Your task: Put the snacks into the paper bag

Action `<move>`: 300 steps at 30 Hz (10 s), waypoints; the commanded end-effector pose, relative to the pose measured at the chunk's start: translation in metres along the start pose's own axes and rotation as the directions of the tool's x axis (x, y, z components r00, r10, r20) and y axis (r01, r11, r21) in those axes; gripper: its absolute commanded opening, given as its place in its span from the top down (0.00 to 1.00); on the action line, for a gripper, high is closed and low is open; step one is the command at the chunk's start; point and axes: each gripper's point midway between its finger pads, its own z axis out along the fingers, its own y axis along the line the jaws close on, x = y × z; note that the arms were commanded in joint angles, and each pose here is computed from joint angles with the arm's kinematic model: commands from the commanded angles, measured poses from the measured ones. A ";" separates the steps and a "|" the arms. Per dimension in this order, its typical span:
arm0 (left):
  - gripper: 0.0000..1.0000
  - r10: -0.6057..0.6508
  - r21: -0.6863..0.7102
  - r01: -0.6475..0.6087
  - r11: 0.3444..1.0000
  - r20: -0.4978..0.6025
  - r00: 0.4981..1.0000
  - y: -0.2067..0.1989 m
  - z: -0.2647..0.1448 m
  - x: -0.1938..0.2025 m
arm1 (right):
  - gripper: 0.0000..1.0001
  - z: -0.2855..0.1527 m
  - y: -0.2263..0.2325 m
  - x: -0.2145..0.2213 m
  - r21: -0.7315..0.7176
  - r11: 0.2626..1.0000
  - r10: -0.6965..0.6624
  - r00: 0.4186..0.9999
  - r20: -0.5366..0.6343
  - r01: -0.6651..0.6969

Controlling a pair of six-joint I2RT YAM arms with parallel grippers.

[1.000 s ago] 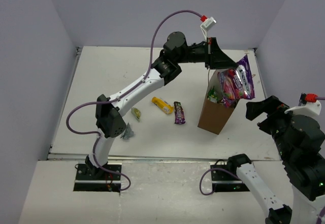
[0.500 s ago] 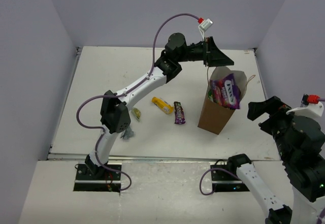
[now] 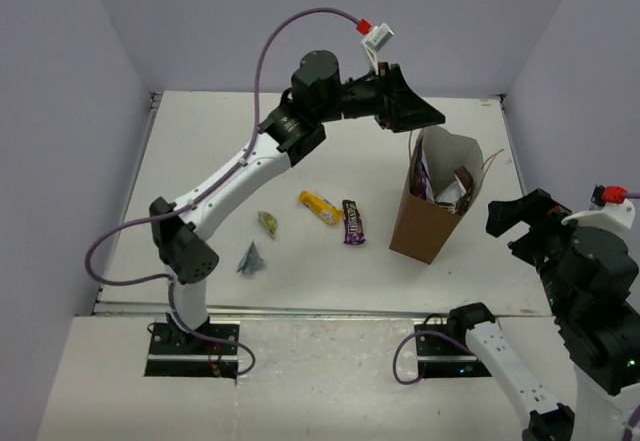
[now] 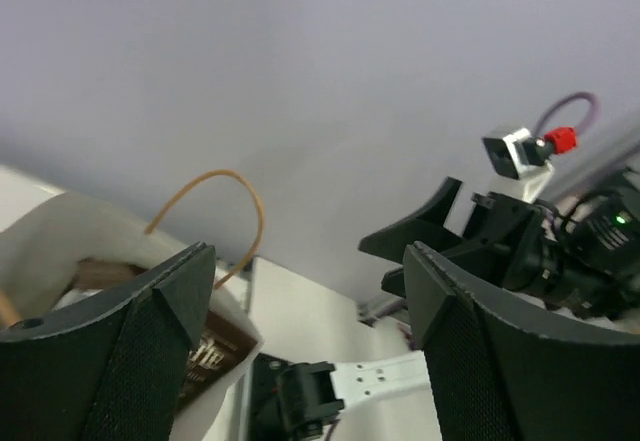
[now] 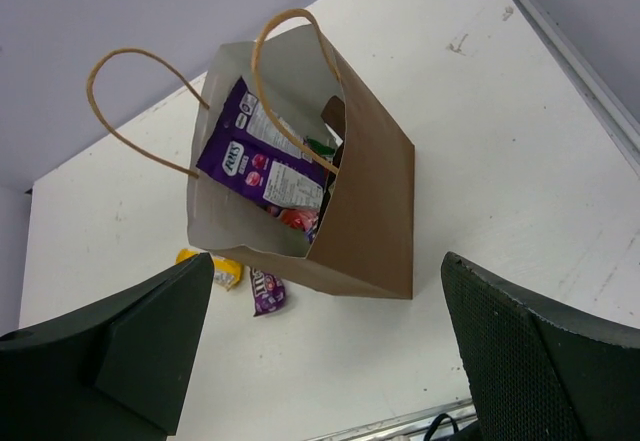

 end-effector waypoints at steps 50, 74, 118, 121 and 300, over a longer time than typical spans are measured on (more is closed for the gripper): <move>1.00 -0.331 -0.982 0.144 -0.125 0.178 0.926 0.243 -0.380 0.227 | 0.01 0.003 -0.003 0.018 -0.026 0.999 -0.029 0.999 -0.036 0.028; 1.00 0.143 -0.537 -0.069 0.841 0.097 0.985 0.010 -0.106 0.031 | 0.01 0.010 0.005 0.026 -0.045 0.999 -0.016 0.997 -0.076 0.012; 0.00 0.180 -0.747 0.019 0.665 0.185 0.966 0.032 -0.180 -0.013 | 0.01 0.002 0.016 0.009 -0.085 0.996 -0.015 0.999 -0.050 0.011; 0.00 0.153 -0.855 0.120 0.504 0.226 0.962 0.048 -0.245 0.005 | 0.01 0.002 0.017 0.010 -0.089 0.996 -0.013 0.998 -0.055 0.008; 1.00 -0.253 -0.963 0.268 -0.014 0.262 0.931 0.288 -0.251 0.172 | 0.01 -0.005 -0.001 0.019 -0.070 0.997 -0.018 0.999 -0.043 0.015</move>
